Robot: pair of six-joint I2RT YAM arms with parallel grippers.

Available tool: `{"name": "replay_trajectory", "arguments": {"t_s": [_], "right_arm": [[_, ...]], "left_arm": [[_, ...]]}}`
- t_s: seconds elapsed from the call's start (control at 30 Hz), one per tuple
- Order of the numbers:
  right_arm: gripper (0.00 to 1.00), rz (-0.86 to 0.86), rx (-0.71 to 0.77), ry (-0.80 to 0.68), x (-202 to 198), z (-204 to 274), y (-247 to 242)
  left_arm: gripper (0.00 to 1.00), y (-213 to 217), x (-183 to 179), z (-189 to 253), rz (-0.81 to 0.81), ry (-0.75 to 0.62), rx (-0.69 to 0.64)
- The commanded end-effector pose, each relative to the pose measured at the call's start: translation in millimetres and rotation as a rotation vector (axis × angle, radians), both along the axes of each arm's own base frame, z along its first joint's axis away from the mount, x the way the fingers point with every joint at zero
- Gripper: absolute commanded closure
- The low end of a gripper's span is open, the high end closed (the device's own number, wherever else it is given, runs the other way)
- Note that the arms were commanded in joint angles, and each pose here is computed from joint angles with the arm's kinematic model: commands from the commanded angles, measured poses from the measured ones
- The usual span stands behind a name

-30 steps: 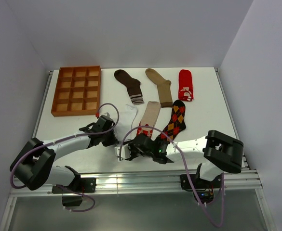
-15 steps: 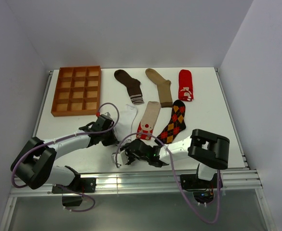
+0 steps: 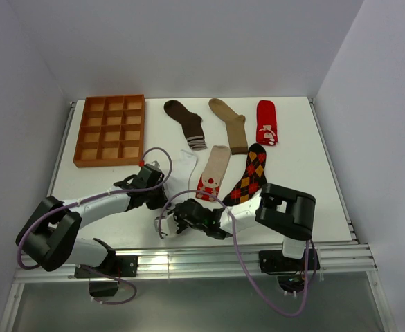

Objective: Roll the socks
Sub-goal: Roll the sock at the center of the board.

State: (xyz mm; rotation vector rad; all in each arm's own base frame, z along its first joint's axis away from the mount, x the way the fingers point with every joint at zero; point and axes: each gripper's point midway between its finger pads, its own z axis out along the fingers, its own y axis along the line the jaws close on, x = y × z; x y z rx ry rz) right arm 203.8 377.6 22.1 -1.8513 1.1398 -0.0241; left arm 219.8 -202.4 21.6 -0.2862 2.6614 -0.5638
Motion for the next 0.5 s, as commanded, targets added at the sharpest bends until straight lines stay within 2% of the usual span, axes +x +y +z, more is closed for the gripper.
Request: {"name": "replay_trajectory", "arguments": {"t_s": [0.0,0.17,0.3,0.43,0.47], "right_arm": [[0.72,-0.019,0.020,0.003,9,6,8],[0.85,-0.043,0.025,0.130,8,6,3],[0.90,-0.050,0.048,0.287,10,20,9],[0.93,-0.085,0.027,0.472,6,22,1],[0.94,-0.080,0.039,0.525,7,27,3]], "left_arm": [[1.00,4,-4,-1,-0.028,0.018,0.028],[0.99,3,-4,2,-0.026,0.009,0.016],[0.96,1,-3,9,-0.024,-0.007,-0.003],[0.85,1,0,17,-0.012,-0.030,-0.022],[0.78,2,1,20,-0.001,-0.037,-0.026]]}}
